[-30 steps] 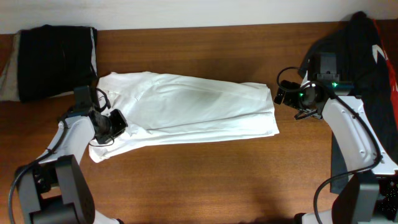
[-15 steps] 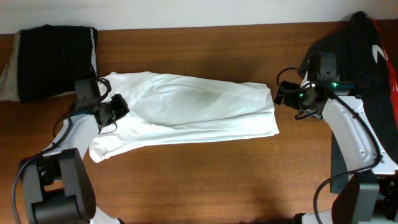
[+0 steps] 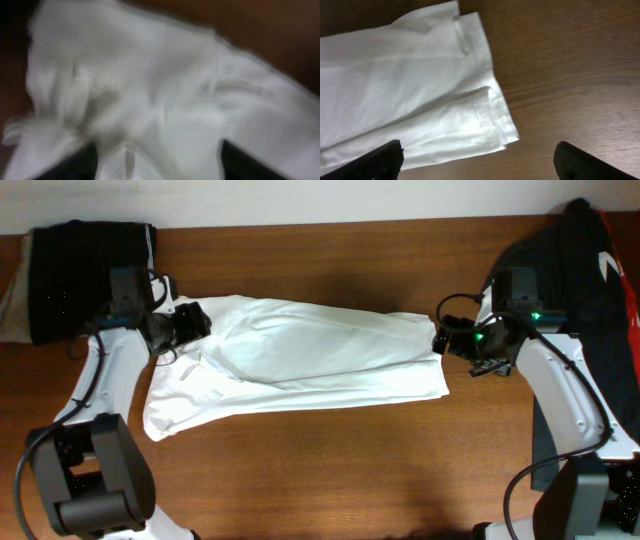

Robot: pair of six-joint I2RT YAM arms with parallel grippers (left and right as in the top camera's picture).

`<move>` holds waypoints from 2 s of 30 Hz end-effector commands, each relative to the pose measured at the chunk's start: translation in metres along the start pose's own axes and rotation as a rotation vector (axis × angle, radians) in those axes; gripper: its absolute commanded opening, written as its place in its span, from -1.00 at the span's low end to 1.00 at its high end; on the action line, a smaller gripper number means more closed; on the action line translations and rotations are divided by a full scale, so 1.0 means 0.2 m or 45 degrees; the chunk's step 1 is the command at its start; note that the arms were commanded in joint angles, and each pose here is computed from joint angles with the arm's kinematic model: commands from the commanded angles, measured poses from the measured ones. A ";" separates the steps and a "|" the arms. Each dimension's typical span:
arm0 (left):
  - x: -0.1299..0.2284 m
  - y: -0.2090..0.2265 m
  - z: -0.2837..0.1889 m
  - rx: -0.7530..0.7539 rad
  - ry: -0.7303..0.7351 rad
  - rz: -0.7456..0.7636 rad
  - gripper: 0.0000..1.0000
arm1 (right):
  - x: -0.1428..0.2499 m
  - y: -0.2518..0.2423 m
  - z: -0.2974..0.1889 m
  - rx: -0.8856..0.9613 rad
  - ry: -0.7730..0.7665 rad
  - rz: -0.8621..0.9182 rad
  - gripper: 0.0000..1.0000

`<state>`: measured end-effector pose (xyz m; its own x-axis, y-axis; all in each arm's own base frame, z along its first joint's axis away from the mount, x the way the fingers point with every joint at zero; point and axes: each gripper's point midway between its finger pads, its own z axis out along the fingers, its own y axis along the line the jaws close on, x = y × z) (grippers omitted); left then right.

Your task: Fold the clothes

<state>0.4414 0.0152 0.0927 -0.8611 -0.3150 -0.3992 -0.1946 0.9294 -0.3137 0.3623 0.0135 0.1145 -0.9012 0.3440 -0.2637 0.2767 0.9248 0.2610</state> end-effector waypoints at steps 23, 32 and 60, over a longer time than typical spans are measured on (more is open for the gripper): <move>0.21 0.02 -0.06 -0.037 0.247 -0.008 0.98 | 0.25 0.06 0.42 0.068 0.342 0.021 0.31; 0.21 0.02 -0.06 -0.037 0.247 -0.008 0.98 | 0.29 0.01 0.48 0.087 0.327 0.017 0.30; 0.14 0.02 -0.02 -0.024 0.181 0.010 0.98 | -0.16 0.10 0.51 0.041 -0.154 -0.051 -0.92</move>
<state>0.4106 0.0088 0.0872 -0.9177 -0.2953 -0.2656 -0.2108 0.9290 -0.3043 0.4232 0.0377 0.0316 -0.8779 0.3255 -0.3511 0.2596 0.9398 0.2223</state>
